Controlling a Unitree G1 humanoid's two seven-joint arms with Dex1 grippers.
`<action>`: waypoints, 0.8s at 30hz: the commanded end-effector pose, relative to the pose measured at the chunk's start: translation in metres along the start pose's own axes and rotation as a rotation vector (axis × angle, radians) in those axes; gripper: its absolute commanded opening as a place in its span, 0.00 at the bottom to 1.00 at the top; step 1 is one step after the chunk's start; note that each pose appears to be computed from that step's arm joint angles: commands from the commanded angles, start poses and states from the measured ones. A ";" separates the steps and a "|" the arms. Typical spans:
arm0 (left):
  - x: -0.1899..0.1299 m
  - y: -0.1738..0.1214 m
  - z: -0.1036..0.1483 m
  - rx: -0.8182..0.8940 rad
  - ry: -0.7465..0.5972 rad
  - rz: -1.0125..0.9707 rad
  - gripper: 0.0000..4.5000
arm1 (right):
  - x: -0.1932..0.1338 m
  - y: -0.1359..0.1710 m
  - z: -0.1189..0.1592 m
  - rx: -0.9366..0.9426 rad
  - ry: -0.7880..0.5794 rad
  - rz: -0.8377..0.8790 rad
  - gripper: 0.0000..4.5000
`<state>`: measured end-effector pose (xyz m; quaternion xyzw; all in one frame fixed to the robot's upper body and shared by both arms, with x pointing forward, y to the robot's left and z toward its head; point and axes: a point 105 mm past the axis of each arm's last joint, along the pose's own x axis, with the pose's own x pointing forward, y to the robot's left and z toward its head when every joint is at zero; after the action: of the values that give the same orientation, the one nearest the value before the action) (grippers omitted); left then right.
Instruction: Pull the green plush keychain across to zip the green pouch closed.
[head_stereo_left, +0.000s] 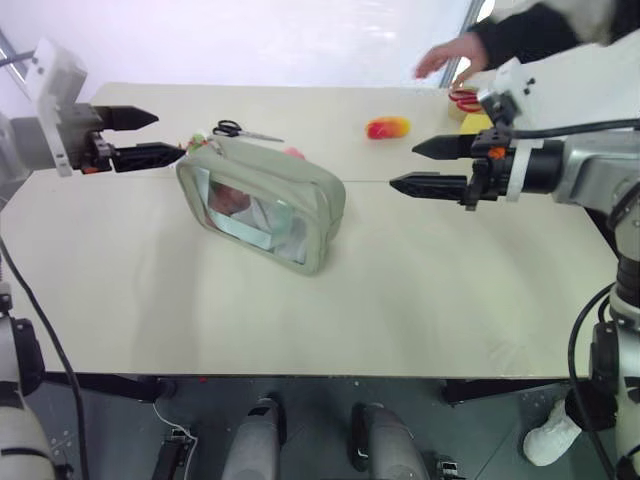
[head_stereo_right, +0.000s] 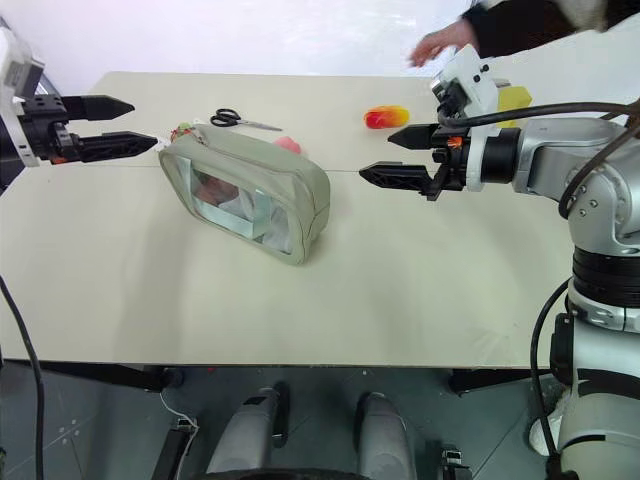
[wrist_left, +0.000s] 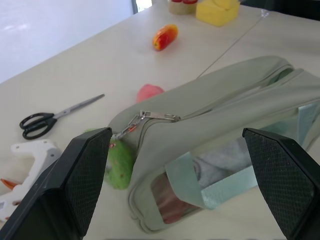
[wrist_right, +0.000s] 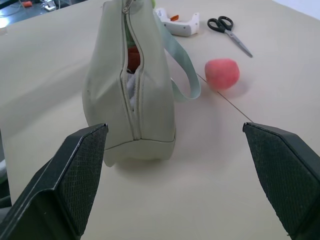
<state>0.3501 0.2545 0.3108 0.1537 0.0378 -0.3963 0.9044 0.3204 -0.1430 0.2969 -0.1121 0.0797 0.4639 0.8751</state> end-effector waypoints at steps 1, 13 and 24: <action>-0.007 0.005 0.013 0.036 -0.034 0.032 0.99 | -0.006 0.003 0.014 -0.054 -0.037 -0.015 1.00; -0.009 0.004 0.012 0.027 -0.026 0.034 0.99 | -0.001 0.008 0.022 -0.076 -0.052 0.008 1.00; -0.012 0.003 0.014 0.030 -0.032 0.036 0.99 | 0.004 0.007 0.022 -0.078 -0.058 0.008 1.00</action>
<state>0.3512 0.2578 0.3110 0.1430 0.0400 -0.3902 0.9087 0.3221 -0.1326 0.3002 -0.1192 0.0699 0.4707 0.8714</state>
